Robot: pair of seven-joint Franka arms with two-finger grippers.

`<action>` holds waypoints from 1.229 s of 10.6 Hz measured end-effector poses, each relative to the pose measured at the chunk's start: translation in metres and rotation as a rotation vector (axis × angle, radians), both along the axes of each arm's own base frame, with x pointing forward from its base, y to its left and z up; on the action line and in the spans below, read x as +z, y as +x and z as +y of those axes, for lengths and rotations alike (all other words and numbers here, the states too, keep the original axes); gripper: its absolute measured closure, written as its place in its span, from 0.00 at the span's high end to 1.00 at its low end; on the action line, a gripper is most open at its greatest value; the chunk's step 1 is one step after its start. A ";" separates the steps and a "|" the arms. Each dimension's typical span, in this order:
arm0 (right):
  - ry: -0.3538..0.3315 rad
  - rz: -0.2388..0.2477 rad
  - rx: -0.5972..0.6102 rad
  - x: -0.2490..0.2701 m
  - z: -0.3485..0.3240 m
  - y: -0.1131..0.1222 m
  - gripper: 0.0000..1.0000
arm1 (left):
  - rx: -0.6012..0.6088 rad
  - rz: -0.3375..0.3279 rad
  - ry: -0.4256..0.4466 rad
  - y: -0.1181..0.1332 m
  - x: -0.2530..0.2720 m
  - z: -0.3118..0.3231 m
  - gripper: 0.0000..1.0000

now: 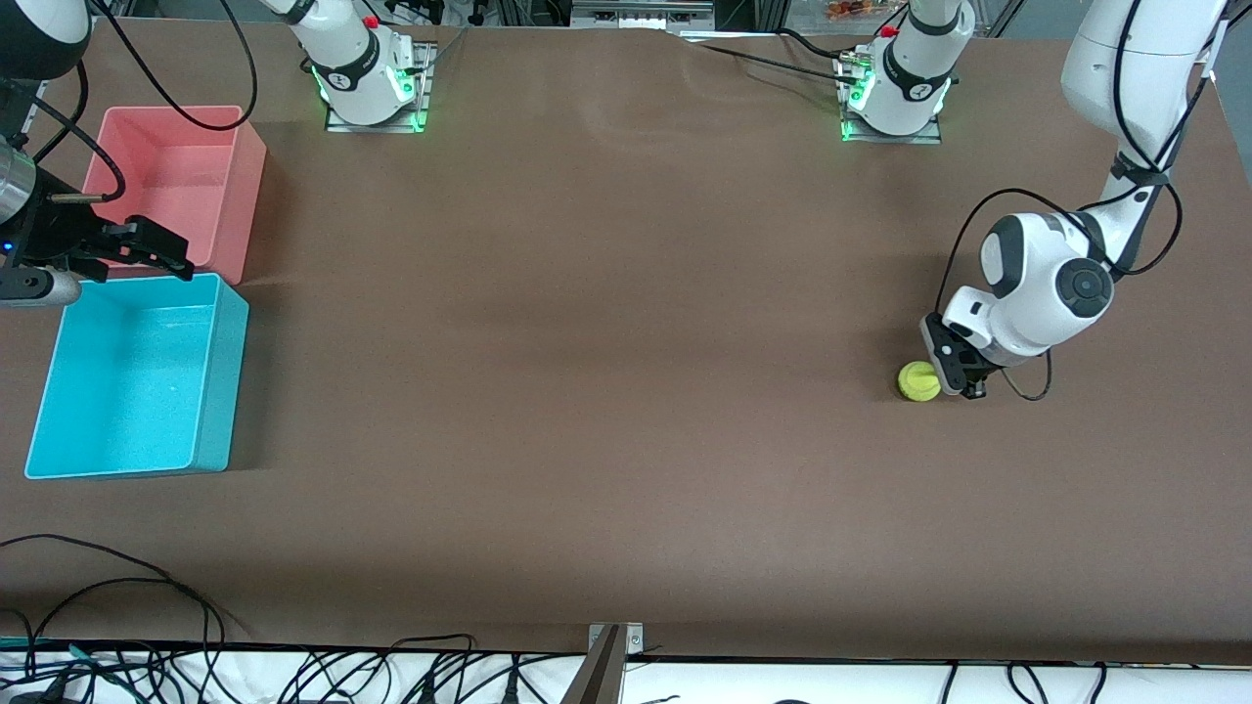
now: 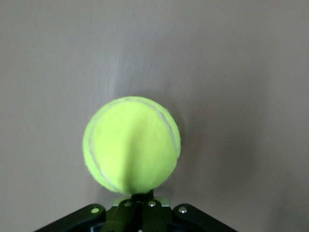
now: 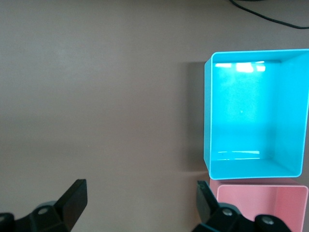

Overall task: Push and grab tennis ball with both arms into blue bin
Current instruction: 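Push the ball with the left gripper toward the bins while the right gripper lifts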

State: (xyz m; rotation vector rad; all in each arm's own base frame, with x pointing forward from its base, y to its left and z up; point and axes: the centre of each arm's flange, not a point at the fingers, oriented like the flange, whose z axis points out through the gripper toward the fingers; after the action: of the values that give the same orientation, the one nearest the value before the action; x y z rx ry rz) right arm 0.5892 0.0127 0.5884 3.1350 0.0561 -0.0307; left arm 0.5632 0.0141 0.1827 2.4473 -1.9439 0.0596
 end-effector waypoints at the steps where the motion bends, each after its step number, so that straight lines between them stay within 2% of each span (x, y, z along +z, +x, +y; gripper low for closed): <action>1: -0.020 -0.004 0.003 0.000 -0.001 0.001 1.00 | 0.031 0.002 -0.015 0.000 0.000 -0.022 0.01; 3: -0.036 -0.019 0.013 -0.007 0.002 0.008 1.00 | 0.097 -0.005 -0.052 0.001 0.006 -0.083 0.01; 5: -0.036 -0.020 0.027 -0.016 0.010 0.014 1.00 | 0.137 -0.019 -0.066 0.005 0.015 -0.117 0.01; 9: -0.013 -0.030 0.031 -0.011 0.016 0.013 1.00 | 0.171 -0.027 -0.063 0.011 0.018 -0.101 0.01; 11: -0.007 -0.034 0.037 -0.009 0.020 0.012 1.00 | 0.185 -0.037 -0.062 0.013 0.023 -0.092 0.04; 13: 0.021 -0.034 0.040 -0.009 0.026 0.012 1.00 | 0.199 -0.045 -0.058 0.016 0.040 -0.085 0.23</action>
State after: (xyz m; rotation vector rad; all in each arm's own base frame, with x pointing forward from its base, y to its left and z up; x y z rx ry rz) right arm 0.6011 0.0389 0.5796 3.1530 0.1194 0.0231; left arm 0.5794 -0.0710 0.2228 2.6135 -1.6812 0.1730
